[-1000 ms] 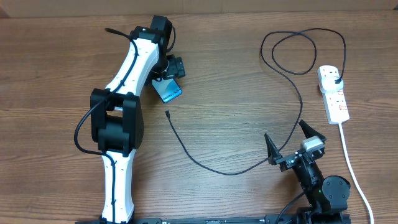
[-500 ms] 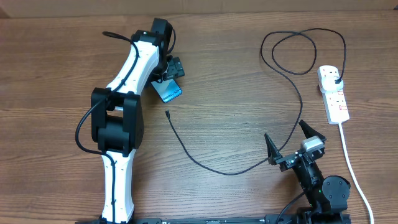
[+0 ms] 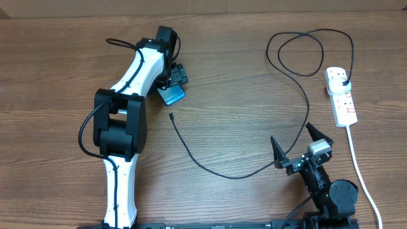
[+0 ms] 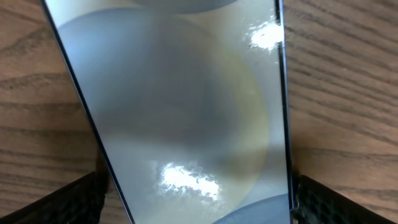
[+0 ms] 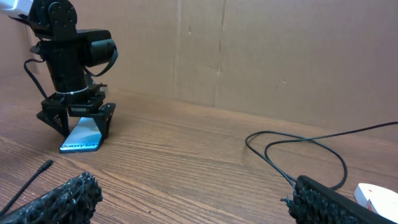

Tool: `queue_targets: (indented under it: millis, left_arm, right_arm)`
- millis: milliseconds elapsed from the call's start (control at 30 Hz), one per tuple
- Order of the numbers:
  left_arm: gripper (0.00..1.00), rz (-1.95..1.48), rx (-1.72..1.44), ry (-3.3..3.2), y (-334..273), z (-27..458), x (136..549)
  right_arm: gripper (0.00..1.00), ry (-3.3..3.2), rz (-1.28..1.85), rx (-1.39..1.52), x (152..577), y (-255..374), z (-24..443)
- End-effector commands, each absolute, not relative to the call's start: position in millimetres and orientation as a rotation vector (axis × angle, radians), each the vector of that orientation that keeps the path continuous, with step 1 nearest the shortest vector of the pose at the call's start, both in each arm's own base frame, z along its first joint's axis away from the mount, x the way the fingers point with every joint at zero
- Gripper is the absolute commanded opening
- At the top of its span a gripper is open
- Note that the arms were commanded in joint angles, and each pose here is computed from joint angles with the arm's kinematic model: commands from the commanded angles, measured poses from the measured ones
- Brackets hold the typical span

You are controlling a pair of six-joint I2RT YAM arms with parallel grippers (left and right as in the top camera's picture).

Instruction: Plug charger to phone and switch on socket

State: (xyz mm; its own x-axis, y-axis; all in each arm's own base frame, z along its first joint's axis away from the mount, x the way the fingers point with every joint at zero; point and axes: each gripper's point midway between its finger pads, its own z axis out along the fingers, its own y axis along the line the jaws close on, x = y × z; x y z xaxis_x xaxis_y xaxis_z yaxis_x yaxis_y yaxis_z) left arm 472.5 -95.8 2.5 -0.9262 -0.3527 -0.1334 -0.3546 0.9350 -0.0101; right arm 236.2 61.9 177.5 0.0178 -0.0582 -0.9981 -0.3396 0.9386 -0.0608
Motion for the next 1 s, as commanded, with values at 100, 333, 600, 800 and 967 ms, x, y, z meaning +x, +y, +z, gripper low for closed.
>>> queue_targets:
  millis: [100,333,600,800,967]
  left_arm:
    - [0.93,0.004,-0.566,3.085,-102.5,-13.7,441.5]
    - [0.85,-0.149,-0.399,3.263,-120.0,-10.7,409.1]
    - [0.90,-0.071,-0.421,3.393,-112.0,-4.7,376.6]
    - [1.00,-0.028,-0.396,3.353,-103.5,-7.2,386.3]
    - [1.00,0.017,-0.394,3.213,-87.8,-12.6,420.1]
  right_arm:
    - [1.00,1.543,0.217,-0.308,237.0,59.8,175.9]
    - [1.00,1.543,0.217,-0.308,237.0,59.8,175.9]
    - [1.00,1.543,0.217,-0.308,237.0,59.8,175.9]
    - [1.00,1.543,0.217,-0.308,237.0,59.8,175.9]
    - [1.00,1.543,0.217,-0.308,237.0,59.8,175.9]
